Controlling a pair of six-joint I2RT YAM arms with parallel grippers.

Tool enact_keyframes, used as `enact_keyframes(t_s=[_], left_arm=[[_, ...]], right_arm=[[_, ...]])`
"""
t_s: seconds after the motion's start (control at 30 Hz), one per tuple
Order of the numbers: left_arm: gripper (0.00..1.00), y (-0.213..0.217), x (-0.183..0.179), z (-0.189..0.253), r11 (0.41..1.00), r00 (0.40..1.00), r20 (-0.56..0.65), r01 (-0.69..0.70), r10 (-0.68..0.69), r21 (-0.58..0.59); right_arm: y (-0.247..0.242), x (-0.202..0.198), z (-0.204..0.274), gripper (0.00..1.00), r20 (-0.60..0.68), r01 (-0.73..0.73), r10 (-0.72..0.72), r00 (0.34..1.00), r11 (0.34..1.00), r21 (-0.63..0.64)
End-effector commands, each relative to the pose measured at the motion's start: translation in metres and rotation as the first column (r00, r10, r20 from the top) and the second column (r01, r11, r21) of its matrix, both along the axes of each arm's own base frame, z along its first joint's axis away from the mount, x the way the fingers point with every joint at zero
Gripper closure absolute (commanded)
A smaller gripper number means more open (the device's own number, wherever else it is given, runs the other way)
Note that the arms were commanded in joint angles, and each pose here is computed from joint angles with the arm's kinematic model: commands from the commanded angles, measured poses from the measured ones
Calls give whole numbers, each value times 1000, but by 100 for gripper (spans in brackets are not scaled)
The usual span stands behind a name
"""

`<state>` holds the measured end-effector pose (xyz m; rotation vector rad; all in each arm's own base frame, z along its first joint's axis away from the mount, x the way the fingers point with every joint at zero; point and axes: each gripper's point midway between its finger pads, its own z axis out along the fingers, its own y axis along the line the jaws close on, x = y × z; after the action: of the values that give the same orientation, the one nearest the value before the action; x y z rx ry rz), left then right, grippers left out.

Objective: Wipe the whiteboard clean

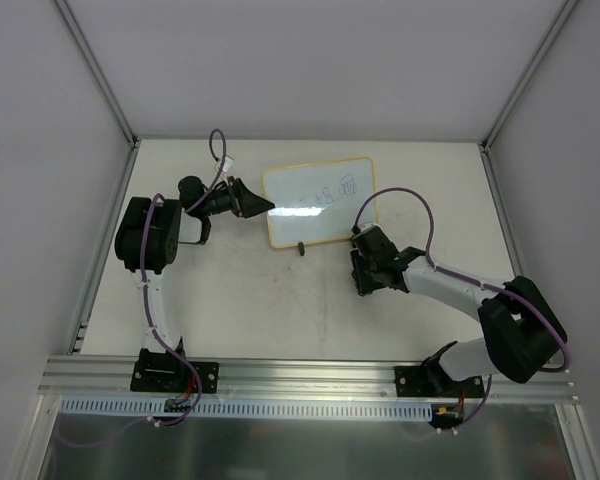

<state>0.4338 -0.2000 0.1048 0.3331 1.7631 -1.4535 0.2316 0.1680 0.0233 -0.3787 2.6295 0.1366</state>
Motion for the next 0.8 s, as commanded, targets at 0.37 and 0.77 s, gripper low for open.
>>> enact_keyframes(t_s=[0.37, 0.77], left_arm=[[25, -22, -9, 23, 983, 976, 120, 184, -179, -27], [56, -29, -8, 20, 975, 971, 95, 221, -218, -18]], right_arm=[[6, 10, 33, 82, 99, -6, 0, 995, 998, 64], [4, 16, 47, 84, 143, -9, -2, 990, 997, 78]])
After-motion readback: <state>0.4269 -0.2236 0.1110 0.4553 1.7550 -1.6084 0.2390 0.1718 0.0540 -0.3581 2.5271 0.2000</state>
